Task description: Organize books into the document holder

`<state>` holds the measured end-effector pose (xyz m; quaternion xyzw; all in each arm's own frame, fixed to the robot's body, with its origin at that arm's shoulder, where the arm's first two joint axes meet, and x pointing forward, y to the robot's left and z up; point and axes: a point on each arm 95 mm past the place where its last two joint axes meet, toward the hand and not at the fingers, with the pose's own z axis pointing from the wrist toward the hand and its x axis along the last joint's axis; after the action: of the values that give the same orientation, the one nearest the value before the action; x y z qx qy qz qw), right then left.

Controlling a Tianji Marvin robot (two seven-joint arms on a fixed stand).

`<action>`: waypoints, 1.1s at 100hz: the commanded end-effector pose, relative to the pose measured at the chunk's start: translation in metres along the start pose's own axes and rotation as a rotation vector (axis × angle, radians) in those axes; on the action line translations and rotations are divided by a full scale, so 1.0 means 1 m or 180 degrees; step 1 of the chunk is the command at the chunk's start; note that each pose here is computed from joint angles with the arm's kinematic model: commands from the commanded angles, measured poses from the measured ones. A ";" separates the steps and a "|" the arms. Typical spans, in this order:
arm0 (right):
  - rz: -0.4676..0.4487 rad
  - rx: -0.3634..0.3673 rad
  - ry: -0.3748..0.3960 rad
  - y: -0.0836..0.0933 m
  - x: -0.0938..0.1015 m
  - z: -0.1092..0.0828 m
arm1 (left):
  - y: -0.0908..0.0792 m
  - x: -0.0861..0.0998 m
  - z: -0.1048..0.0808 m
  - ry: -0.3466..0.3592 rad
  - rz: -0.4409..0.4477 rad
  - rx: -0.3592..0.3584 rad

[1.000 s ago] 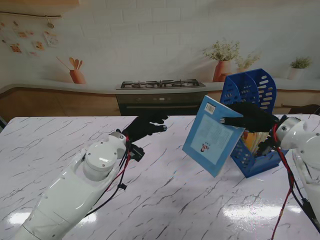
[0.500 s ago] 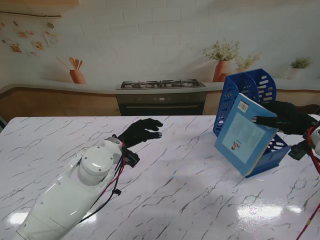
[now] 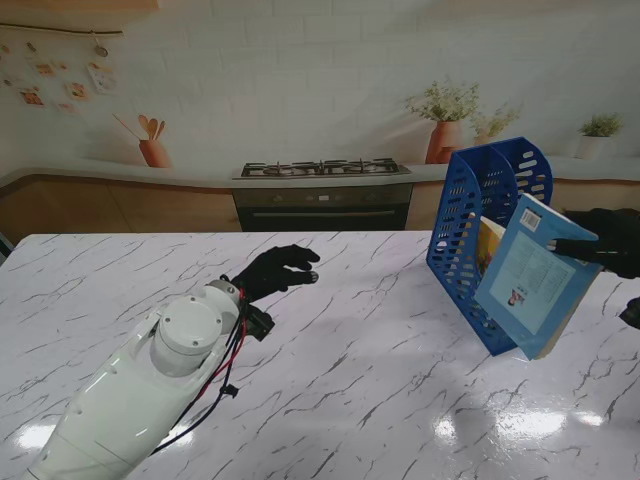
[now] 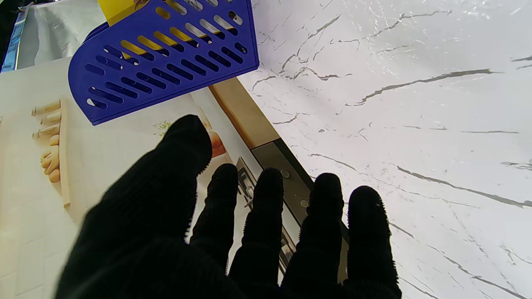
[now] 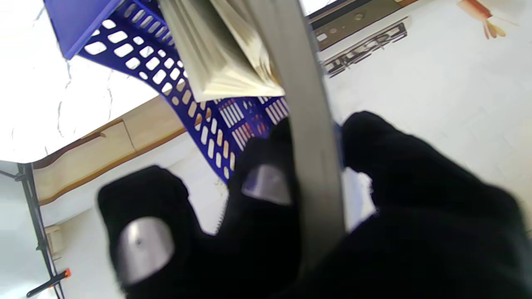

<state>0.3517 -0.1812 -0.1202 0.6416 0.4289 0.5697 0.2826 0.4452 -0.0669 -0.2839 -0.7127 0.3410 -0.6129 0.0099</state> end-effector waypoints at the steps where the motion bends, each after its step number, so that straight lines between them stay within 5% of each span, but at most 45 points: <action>1: -0.0052 -0.0057 -0.0027 0.004 0.002 -0.004 | 0.004 0.000 -0.001 0.0039 -0.0009 -0.0050; 38: -0.0169 -0.0349 -0.0174 0.013 -0.007 0.002 | 0.006 -0.003 0.000 0.0014 -0.0024 -0.0072; 110: -0.0134 -0.0863 -0.0003 -0.017 -0.005 0.072 | 0.005 -0.008 -0.004 -0.0041 -0.0038 -0.0045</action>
<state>0.4148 -0.1746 -0.1445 0.5891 0.3680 0.6079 0.3847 0.4414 -0.0622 -0.2913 -0.7225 0.3380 -0.6030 0.0127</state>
